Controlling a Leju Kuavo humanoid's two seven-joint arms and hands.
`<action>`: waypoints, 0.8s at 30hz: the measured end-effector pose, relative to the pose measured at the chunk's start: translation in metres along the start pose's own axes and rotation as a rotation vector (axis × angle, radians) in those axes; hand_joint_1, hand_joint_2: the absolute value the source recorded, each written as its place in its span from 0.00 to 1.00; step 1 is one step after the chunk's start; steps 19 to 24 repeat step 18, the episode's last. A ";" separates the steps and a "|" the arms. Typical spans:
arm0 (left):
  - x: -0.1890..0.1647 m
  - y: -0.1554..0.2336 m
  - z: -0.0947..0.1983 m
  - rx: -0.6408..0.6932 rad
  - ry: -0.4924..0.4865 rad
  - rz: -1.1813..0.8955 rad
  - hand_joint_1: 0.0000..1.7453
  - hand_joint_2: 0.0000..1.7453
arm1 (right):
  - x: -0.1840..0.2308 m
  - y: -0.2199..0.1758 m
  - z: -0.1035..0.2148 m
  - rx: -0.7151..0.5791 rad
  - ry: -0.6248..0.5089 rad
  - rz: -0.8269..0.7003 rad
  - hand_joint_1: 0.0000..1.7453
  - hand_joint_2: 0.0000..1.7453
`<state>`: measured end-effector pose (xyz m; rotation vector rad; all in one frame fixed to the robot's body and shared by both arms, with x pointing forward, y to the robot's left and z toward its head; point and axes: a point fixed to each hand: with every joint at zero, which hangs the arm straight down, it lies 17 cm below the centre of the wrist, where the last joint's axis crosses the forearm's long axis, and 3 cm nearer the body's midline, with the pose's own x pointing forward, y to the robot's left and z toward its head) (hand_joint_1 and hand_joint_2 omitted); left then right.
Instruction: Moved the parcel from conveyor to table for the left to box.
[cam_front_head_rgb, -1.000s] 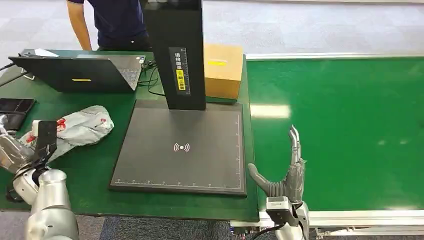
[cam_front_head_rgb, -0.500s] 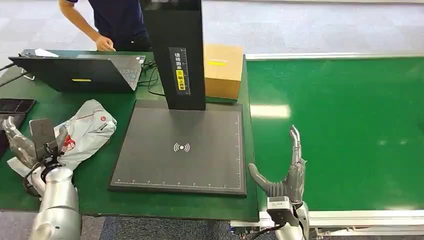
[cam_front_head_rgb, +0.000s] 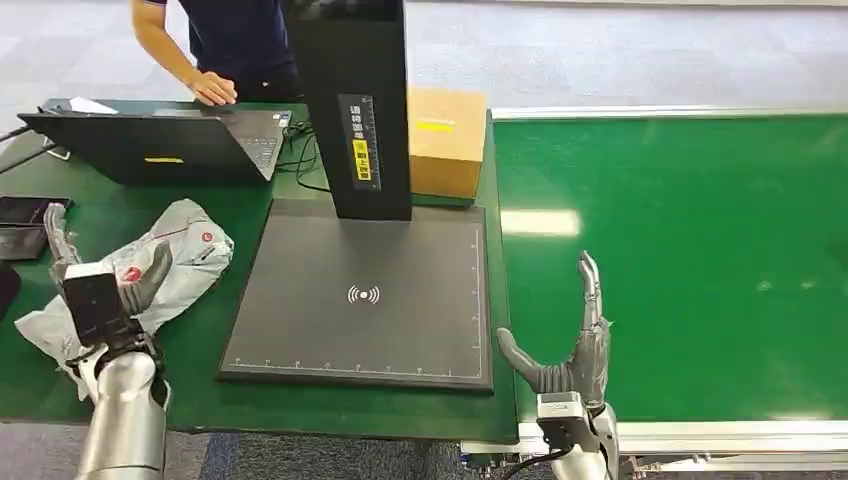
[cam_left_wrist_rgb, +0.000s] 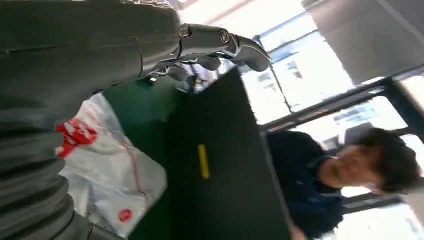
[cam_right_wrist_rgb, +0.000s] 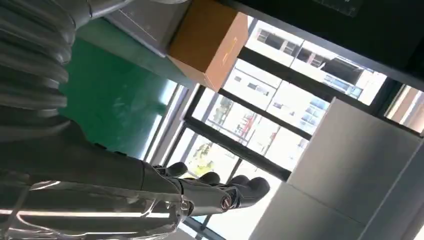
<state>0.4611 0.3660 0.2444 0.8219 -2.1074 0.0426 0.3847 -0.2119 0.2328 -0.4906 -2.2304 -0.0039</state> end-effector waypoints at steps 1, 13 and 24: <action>0.011 -0.003 0.002 -0.009 -0.027 0.019 0.00 1.00 | -0.001 0.000 0.001 0.000 0.003 -0.003 0.00 1.00; 0.097 -0.061 0.051 -0.199 -0.194 0.190 0.00 1.00 | -0.004 0.012 0.005 0.031 0.020 -0.033 0.00 1.00; 0.106 -0.085 0.068 -0.271 -0.169 0.299 0.00 1.00 | -0.002 0.022 0.006 0.053 0.023 -0.056 0.00 1.00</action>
